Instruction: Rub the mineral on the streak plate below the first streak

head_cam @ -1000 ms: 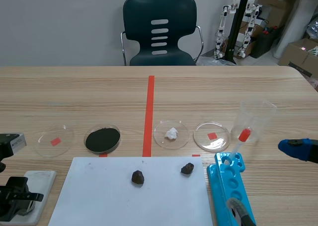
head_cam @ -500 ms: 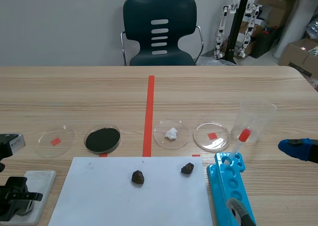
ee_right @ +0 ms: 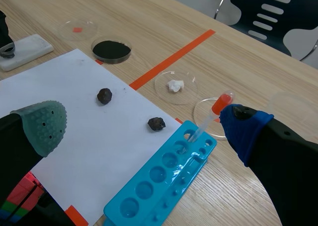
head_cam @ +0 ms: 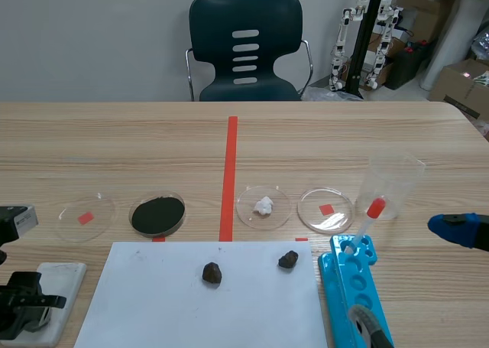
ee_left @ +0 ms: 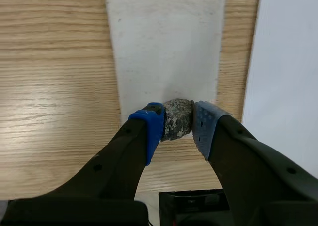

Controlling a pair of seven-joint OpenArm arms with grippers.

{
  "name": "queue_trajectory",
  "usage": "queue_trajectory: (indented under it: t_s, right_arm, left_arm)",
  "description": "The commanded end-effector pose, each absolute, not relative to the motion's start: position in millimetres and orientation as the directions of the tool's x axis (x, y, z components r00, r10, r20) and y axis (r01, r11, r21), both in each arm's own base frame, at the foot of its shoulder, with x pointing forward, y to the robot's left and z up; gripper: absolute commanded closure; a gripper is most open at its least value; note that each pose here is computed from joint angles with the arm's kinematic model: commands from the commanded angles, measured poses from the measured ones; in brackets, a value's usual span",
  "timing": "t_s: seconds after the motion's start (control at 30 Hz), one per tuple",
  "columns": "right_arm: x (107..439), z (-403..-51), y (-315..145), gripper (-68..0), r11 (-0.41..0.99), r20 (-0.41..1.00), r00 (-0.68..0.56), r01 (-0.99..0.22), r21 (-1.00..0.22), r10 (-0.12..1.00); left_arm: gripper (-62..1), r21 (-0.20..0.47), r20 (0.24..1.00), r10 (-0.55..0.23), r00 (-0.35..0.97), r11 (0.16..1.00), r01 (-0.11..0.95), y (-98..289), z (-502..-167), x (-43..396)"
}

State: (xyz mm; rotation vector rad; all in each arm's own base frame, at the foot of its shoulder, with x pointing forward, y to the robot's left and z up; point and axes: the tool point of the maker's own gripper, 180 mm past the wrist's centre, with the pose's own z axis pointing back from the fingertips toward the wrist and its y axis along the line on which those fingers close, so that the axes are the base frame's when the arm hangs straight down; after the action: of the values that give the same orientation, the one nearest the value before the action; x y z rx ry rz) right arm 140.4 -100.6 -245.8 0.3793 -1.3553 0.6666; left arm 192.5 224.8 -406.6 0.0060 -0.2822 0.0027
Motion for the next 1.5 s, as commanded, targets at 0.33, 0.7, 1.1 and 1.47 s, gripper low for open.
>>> queue_trajectory:
  t_s: [0.33,0.7,1.1,1.47]
  right_arm:
    - [142.4,-238.5,-98.9,-65.3,0.763,0.979,0.051,-0.635,-0.122,0.198]
    - [142.4,-238.6,-98.9,-65.3,0.763,0.979,0.051,-0.635,-0.122,0.199]
    - [142.4,-238.6,-98.8,-65.3,0.763,0.979,0.051,-0.635,-0.122,0.199]
    - [142.4,-238.6,-98.9,-65.3,0.763,0.979,0.051,-0.635,-0.122,0.199]
  left_arm:
    - [-11.6,-0.081,0.264,0.024,0.964,0.997,-0.003,213.0,-406.7,190.8]
    - [-11.6,0.016,0.256,0.004,0.967,1.000,-0.008,230.2,-407.6,189.1]
    - [-11.6,-0.064,0.253,0.025,0.967,0.998,-0.009,214.3,-408.5,188.3]
    - [-11.6,0.038,0.240,0.017,0.971,0.999,-0.027,230.1,-410.9,185.1]
